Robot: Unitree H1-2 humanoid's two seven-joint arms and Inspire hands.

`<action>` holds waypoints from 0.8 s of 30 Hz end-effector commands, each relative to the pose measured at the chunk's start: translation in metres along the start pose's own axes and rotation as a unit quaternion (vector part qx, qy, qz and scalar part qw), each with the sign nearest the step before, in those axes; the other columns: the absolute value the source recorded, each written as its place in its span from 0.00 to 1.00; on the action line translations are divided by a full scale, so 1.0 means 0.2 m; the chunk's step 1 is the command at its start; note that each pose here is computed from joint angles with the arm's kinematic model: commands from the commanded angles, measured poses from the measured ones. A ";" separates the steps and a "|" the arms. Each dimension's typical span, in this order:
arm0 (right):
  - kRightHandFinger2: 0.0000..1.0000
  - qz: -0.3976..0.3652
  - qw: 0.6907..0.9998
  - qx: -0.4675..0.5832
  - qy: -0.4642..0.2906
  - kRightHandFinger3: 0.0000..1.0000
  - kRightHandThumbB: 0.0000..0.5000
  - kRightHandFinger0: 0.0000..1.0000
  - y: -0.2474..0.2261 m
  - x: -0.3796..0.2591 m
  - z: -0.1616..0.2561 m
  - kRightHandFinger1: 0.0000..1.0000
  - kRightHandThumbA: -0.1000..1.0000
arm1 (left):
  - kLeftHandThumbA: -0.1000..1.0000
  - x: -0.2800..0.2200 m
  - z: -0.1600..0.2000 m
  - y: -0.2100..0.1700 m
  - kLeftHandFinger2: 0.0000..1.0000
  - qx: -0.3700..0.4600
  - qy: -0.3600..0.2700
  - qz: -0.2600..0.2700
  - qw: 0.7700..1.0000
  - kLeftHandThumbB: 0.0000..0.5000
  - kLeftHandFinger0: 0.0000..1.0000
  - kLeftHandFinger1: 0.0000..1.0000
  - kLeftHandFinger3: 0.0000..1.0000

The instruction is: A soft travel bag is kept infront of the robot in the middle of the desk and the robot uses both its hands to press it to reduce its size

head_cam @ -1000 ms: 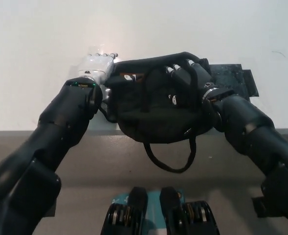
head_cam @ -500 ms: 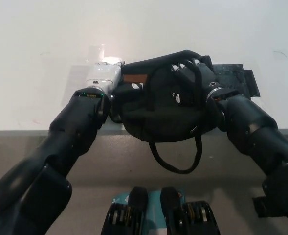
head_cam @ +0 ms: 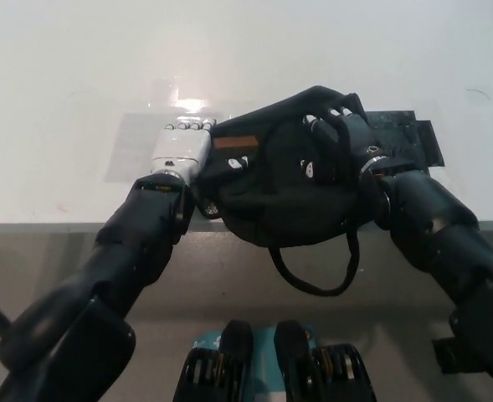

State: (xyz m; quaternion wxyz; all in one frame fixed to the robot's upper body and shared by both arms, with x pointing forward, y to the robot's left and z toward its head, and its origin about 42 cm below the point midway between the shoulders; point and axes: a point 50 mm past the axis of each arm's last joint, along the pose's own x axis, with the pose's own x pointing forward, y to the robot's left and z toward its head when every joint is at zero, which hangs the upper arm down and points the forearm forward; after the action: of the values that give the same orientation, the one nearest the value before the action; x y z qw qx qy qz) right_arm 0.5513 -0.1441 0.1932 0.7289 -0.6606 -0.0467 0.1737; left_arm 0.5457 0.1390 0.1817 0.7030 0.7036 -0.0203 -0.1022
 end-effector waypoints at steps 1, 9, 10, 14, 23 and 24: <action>1.00 0.055 0.997 0.011 0.053 1.00 0.41 1.00 0.17 -0.06 -0.09 1.00 1.00 | 1.00 -0.09 0.11 -0.25 1.00 -0.012 -0.037 -0.059 0.998 0.52 1.00 1.00 1.00; 1.00 0.030 0.997 0.058 0.051 1.00 0.42 1.00 0.06 -0.03 -0.09 1.00 1.00 | 1.00 -0.03 0.04 -0.09 1.00 -0.008 -0.033 -0.029 0.999 0.52 1.00 1.00 1.00; 1.00 0.002 0.995 0.089 0.050 1.00 0.44 1.00 -0.01 -0.01 -0.10 1.00 1.00 | 1.00 0.00 0.04 -0.01 1.00 -0.010 -0.036 -0.010 0.999 0.52 1.00 1.00 1.00; 1.00 -0.073 0.981 0.173 0.039 1.00 0.36 1.00 -0.22 0.02 -0.09 1.00 1.00 | 1.00 0.07 0.02 0.24 1.00 -0.026 -0.044 0.036 0.998 0.54 1.00 1.00 1.00; 1.00 -0.268 0.917 0.289 -0.068 1.00 0.37 1.00 -0.97 0.05 0.08 1.00 1.00 | 1.00 0.13 0.03 1.01 1.00 -0.091 -0.079 0.198 0.973 0.46 1.00 1.00 1.00; 1.00 -0.280 0.909 0.299 -0.077 1.00 0.38 1.00 -1.08 0.04 0.10 1.00 1.00 | 1.00 0.12 0.02 1.10 1.00 -0.104 -0.087 0.217 0.967 0.45 1.00 1.00 1.00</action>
State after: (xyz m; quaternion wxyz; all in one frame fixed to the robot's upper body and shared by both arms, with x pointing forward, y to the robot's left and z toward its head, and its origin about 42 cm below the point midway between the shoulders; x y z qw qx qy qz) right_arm 0.5819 -0.1491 0.2868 0.8913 -0.4379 -0.0984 0.0640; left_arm 0.5832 0.1368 0.2971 0.7553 0.6423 -0.1225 -0.0442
